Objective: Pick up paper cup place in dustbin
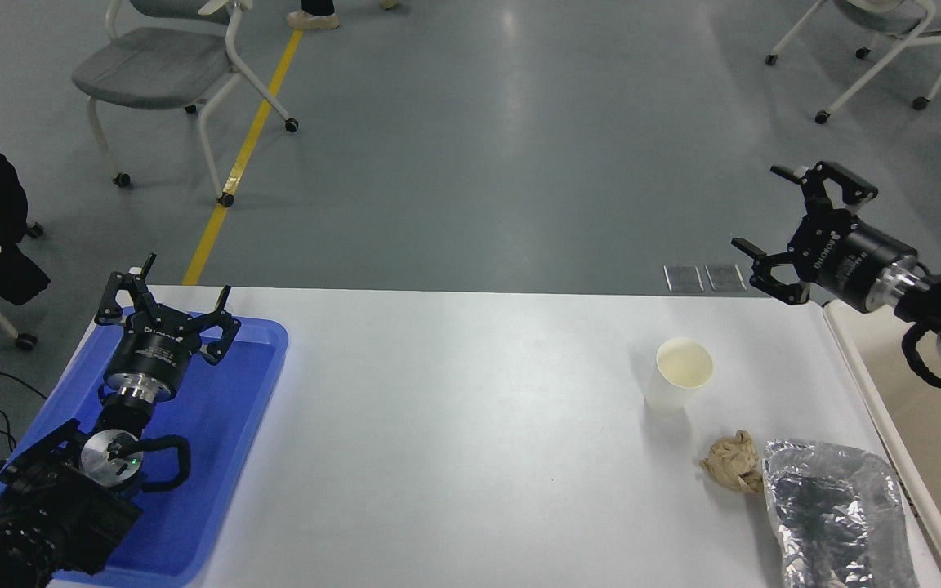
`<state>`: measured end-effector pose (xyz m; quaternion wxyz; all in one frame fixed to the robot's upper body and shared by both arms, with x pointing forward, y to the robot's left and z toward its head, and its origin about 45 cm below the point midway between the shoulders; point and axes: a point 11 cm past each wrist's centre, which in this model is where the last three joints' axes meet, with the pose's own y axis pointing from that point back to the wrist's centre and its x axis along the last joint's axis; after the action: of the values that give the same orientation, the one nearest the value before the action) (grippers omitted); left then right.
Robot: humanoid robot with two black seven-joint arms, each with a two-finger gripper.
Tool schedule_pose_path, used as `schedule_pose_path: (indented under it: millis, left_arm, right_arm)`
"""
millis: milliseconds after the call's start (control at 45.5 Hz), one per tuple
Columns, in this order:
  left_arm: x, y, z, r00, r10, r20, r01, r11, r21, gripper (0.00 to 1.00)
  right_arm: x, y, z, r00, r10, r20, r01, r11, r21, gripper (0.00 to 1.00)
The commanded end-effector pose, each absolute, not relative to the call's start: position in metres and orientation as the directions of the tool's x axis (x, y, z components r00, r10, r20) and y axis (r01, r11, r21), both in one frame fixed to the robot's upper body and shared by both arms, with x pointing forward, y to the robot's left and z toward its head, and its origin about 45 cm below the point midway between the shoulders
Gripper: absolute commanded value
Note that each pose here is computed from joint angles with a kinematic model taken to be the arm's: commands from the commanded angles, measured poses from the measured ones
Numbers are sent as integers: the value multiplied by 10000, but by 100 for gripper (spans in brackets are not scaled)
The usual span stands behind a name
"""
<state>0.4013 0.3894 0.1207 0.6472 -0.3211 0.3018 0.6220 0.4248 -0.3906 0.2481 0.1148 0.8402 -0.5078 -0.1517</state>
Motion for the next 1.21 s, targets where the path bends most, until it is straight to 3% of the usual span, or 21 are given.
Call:
schedule_pose_path:
  millis: [0,198,352,527,703,857,1187]
  left_arm:
    - [4023,3879,1215,482,6094,-7914,-9988,227,-433,100]
    - [4023,3879,1215,482,6094,-7914,-9988,227,-433,100]
    - [4019,3888,1212,453,6099,-7912,-9989,196,-420,100]
    - [4019,3895,1214,449,6109,-7904,-9989,200,-413,100]
    - [4012,3904,1210,434,6126,-7892,-9990,187,-404,100]
    - [4013,3906,1211,432,6119,-7897,-9990,175,-410,100]
    - [4007,3907,1205,418,6119,-7898,-9991,172,-395,100]
  right_arm:
    - [4076,-3990,2775,6156,-7706,1650,-6904,-4264,5844,100]
    - [3834,-4000,2837,7846,-5333,3162,-5218,-2925,8014,100]
    - [3638,-3910,2962,8953,-2997,3295,-3853,-1499,9105,100]
    - [3403,-3729,3225,9578,-689,2789,-2790,83,9602,100]
    - [3261,-3460,3501,9730,737,2187,-2260,1121,9677,100]
    - [3111,-3156,3675,9866,682,1483,-1543,937,9836,100]
    - [2971,-2664,3897,9936,-927,642,-708,-699,9950,100]
